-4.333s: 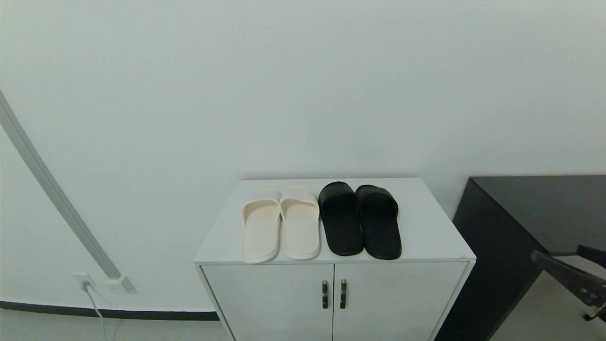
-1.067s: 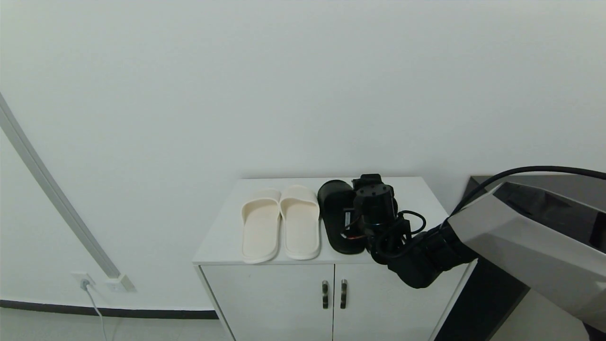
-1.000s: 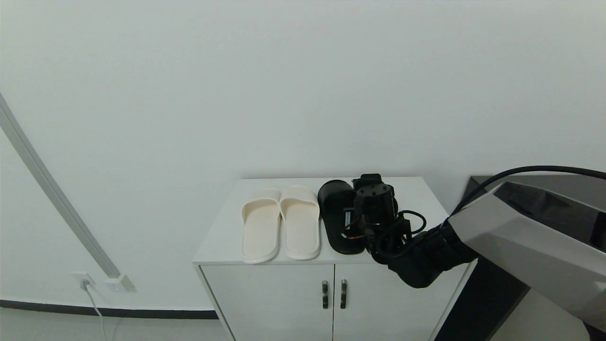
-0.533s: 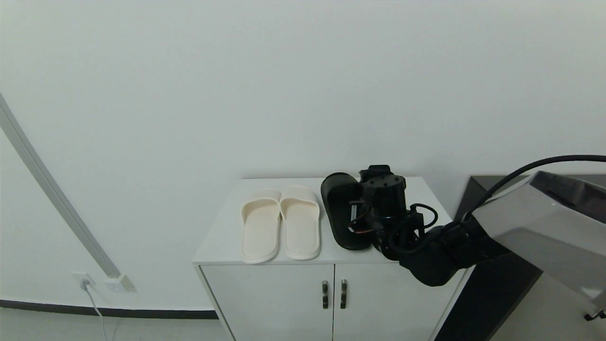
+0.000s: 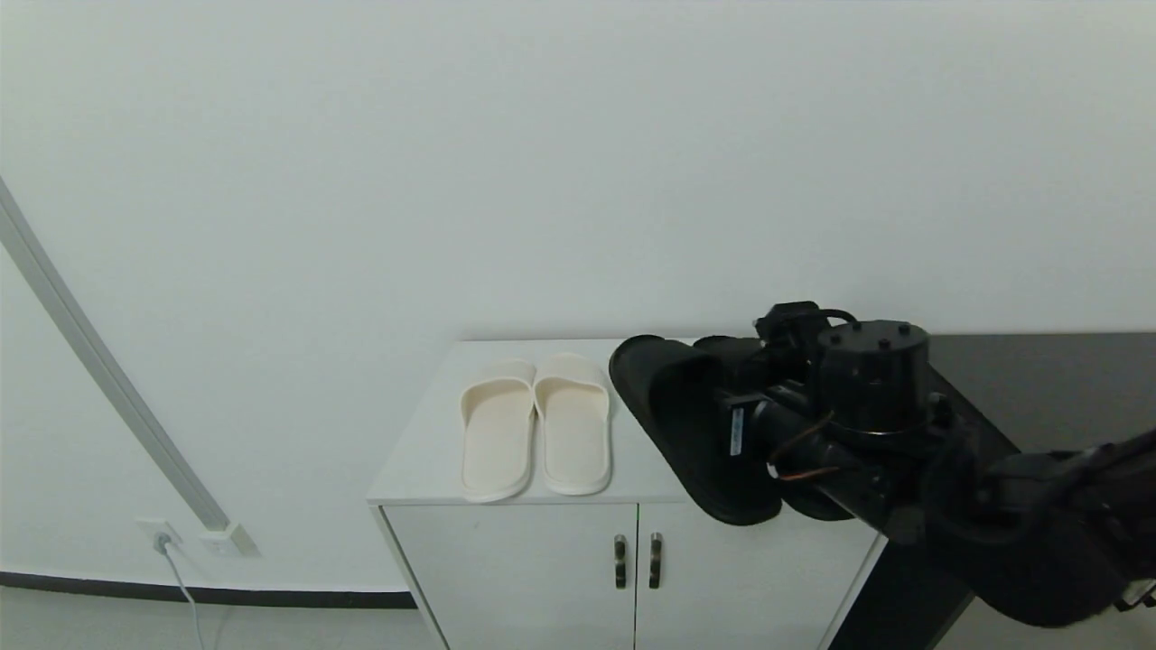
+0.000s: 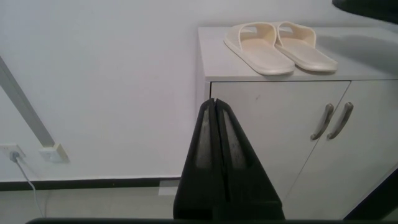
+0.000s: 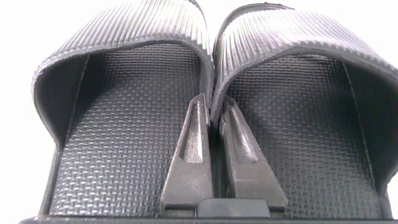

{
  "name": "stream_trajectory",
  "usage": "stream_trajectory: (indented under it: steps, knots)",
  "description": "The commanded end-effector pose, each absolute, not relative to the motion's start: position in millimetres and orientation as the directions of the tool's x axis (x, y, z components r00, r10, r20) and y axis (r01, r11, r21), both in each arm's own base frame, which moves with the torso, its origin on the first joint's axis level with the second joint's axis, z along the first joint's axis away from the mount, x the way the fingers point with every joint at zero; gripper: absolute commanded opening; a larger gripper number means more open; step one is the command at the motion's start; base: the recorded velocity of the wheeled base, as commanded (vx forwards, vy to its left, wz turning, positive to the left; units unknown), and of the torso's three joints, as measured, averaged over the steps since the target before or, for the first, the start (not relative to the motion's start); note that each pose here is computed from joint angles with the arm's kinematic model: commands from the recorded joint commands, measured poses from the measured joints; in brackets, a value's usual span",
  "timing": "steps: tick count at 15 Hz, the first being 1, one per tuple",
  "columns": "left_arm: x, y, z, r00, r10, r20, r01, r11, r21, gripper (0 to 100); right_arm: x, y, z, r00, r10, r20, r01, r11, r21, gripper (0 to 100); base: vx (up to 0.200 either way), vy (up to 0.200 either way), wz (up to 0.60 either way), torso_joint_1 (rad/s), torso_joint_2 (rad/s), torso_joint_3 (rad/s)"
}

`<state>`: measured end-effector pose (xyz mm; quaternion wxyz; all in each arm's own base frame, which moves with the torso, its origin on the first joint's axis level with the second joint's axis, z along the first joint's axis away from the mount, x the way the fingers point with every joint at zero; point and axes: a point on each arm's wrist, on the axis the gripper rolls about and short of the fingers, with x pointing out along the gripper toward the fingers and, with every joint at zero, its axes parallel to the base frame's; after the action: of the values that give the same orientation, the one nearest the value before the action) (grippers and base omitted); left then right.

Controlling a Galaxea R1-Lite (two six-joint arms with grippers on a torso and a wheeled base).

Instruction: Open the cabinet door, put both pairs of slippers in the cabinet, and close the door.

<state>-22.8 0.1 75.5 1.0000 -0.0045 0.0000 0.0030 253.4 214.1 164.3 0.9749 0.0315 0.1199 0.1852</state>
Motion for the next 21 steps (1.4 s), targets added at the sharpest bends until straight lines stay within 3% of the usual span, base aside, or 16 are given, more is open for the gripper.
stream_trajectory:
  steps: [1, 3, 13, 21]
  knots:
    - [-22.7, 0.1, 75.5, 1.000, 0.006, -0.002, -0.006, 1.000, -0.009, 0, 208.0, 195.8, 184.1, 0.861, 0.473, -0.188, -0.458, 0.881, 0.120, 0, 0.000, 0.000, 0.00, 0.000, 0.00, 0.000]
    - [-22.7, 0.1, 75.5, 1.000, 0.006, -0.002, -0.006, 1.000, -0.009, 0, 195.2, 195.5, 181.5, 0.828, 0.524, -0.201, -0.510, 0.852, 0.118, 0, 0.000, 0.000, 0.00, 0.000, 0.00, 0.000]
    - [-22.8, 0.1, 75.9, 1.000, 0.006, 0.000, -0.006, 1.000, -0.011, 0, 191.6, 193.3, 170.0, 0.815, 0.526, -0.242, -0.516, 0.850, 0.107, 0, 0.000, 0.000, 0.00, 0.000, 0.00, 0.000]
    - [-22.7, 0.1, 75.5, 1.000, 0.006, -0.002, -0.006, 1.000, -0.011, 0, 189.6, 189.3, 163.0, 0.815, 0.515, -0.265, -0.508, 0.855, 0.098, 0, -0.200, 0.000, 0.00, 0.000, 0.00, 0.001]
